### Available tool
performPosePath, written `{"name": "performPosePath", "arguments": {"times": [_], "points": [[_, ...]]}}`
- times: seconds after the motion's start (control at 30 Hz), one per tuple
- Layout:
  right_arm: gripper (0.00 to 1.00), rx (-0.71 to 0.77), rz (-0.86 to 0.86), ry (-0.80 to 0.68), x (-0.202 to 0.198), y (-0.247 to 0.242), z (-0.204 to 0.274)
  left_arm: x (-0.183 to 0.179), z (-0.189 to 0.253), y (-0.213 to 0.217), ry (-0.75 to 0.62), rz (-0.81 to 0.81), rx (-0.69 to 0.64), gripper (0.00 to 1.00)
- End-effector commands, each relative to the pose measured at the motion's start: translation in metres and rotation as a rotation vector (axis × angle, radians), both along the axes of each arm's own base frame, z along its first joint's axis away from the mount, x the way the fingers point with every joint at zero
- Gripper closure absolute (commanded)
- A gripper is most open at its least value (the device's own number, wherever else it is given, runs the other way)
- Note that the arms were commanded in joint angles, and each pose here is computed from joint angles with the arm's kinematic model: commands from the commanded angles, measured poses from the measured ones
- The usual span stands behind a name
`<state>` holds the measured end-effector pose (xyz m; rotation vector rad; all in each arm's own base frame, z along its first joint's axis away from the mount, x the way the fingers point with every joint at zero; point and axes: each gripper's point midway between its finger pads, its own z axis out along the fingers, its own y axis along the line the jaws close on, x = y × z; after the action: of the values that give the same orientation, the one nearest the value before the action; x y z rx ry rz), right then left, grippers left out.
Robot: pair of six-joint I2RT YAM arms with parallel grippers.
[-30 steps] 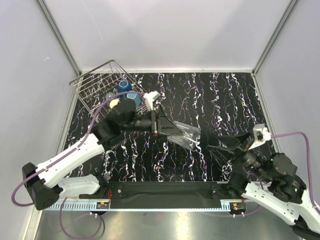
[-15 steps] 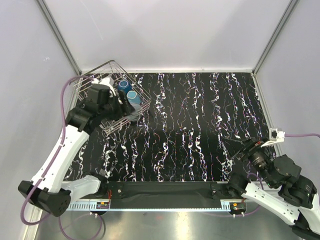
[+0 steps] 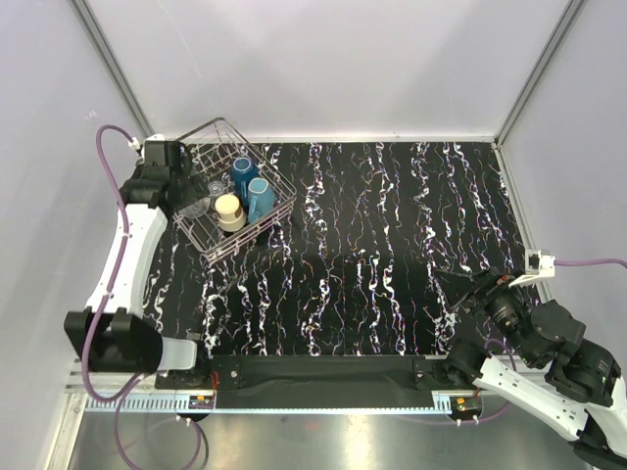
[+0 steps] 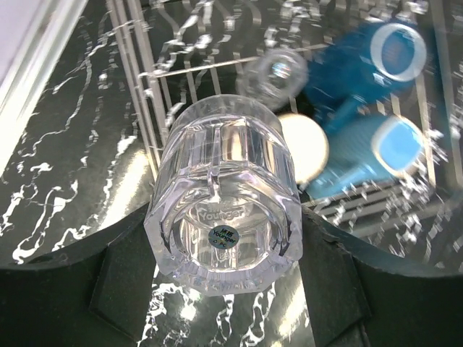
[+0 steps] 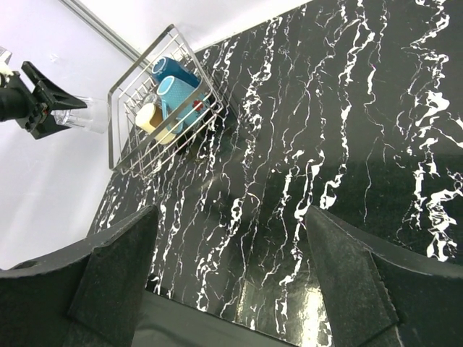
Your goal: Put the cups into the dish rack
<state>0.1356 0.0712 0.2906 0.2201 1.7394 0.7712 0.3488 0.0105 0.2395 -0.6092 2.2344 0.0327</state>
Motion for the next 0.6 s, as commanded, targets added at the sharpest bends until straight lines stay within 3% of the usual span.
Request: {"name": "performPosePath", "arguments": {"times": [0.0,0.3,0.57], "points": [[0.10,0.000,-0.043,0.010,0.005,-0.003,0.003,0.031,0.024,0.022,-0.106,0.106,0.005,1.00],[0.09,-0.024,-0.047,0.023,0.008,-0.001,-0.001,0.059,0.007,0.052,-0.089,0.217,0.023,1.00],[0.09,-0.026,-0.054,0.027,0.009,-0.001,-0.002,0.079,-0.032,0.047,-0.041,0.160,-0.073,1.00]]}}
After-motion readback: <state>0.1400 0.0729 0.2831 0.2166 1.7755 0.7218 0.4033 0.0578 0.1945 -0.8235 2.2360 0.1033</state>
